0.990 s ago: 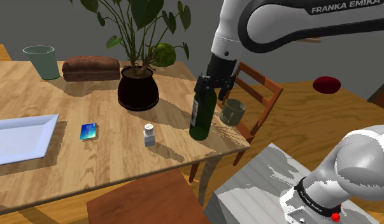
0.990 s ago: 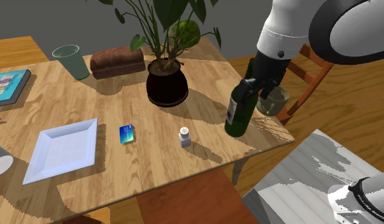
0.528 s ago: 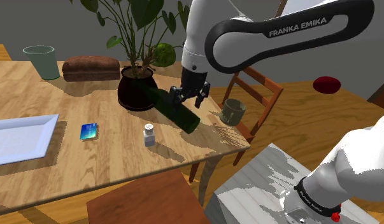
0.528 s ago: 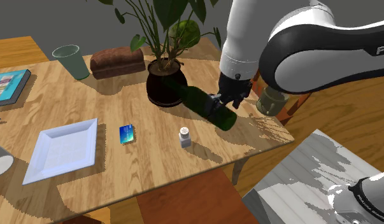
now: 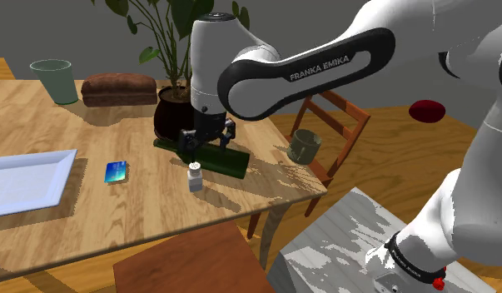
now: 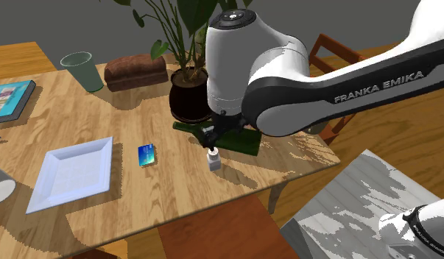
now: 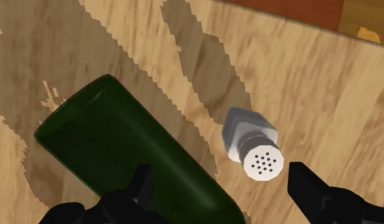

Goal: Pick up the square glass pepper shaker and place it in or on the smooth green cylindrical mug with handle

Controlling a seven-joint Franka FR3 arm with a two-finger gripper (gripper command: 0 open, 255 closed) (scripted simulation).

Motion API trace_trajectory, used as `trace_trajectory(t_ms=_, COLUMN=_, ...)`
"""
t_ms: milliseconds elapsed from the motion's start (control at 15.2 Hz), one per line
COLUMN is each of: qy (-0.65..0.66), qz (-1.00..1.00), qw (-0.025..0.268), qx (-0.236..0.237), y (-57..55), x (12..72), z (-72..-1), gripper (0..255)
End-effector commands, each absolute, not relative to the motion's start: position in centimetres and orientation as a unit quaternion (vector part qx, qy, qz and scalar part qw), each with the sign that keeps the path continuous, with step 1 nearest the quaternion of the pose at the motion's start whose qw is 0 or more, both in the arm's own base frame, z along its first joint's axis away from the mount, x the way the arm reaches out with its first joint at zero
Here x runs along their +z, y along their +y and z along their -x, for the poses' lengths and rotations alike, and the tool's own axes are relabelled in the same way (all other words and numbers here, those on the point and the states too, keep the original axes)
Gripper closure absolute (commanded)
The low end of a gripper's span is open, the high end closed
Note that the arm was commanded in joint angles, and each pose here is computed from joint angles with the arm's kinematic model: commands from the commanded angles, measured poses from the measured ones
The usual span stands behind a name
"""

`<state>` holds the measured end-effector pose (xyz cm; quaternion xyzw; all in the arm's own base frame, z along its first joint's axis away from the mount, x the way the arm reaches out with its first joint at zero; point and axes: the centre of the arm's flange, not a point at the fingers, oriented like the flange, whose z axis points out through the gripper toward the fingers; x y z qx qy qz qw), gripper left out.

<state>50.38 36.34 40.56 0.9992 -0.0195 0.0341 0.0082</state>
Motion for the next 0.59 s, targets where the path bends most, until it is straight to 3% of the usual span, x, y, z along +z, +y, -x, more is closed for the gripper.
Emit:
trace_trajectory(t_ms=0, qy=-0.016, qz=-0.999, qw=0.013, qx=0.040, y=38.3, x=39.2, z=-51.2, gripper=0)
trace_trajectory(t_ms=528, qy=-0.012, qz=-0.999, qw=0.018, qx=0.044, y=40.1, x=34.9, z=-52.5, gripper=0)
